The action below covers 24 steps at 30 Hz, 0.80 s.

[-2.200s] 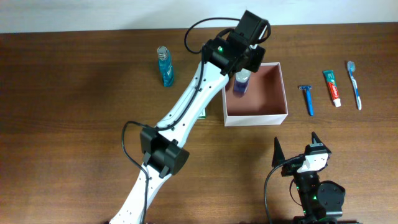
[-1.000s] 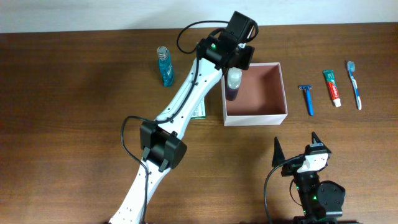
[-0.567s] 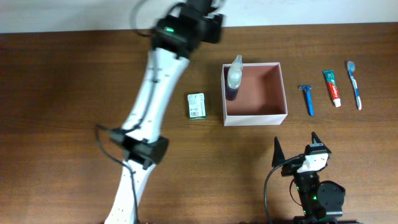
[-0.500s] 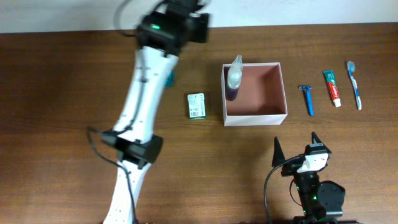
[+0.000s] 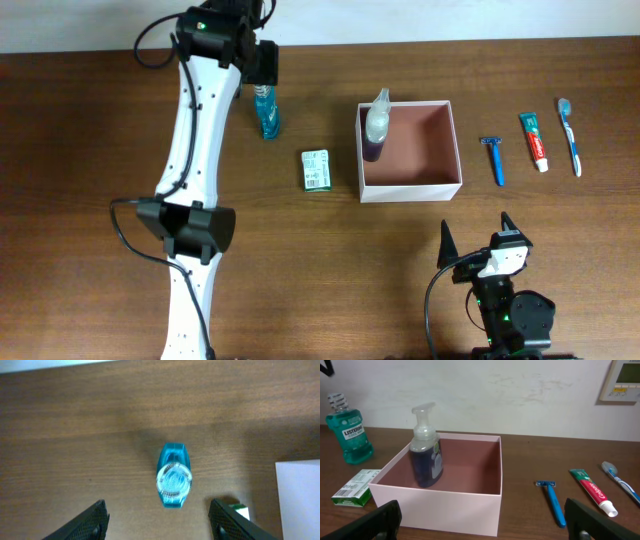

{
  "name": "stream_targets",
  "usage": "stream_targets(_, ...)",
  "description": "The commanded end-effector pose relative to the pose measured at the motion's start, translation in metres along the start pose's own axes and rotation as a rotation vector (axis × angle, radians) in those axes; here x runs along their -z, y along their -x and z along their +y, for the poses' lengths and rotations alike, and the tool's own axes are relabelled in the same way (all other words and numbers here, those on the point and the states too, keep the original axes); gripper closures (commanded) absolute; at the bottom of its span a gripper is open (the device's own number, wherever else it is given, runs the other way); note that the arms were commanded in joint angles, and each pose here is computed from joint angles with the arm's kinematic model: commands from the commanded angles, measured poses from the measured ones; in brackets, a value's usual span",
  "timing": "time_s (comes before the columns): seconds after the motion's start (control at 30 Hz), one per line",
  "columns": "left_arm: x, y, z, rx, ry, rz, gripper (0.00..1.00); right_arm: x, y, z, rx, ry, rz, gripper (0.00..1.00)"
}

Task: Pack container
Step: 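Release the soap bottle and move the left gripper to the mouthwash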

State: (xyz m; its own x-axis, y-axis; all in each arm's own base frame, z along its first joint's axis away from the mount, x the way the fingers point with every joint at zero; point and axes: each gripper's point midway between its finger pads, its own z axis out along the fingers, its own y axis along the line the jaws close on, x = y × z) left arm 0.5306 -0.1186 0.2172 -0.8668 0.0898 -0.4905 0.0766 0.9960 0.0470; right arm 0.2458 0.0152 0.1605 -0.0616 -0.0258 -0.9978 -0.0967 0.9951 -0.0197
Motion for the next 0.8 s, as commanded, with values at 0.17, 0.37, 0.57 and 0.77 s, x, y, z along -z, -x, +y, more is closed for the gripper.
stream_targets(0.17, -0.039, -0.015, -0.005, -0.028, -0.012, 0.066, 0.34, 0.0, -0.002, 0.004, 0.0, 0.018, 0.002, 0.01)
stream_targets(0.37, -0.057, -0.011, -0.008, -0.026, -0.015, 0.044, 0.34, 0.0, -0.002, 0.004, 0.0, 0.018, 0.002, 0.01)
stream_targets(0.57, -0.063, -0.003, -0.009, -0.022, -0.019, 0.011, 0.34, 0.0, -0.002, 0.004, 0.0, 0.018, 0.002, 0.01)
stream_targets(0.77, -0.064, -0.006, -0.009, -0.023, -0.018, 0.022, 0.39, 0.0, -0.002, 0.004, 0.0, 0.018, 0.002, 0.01)
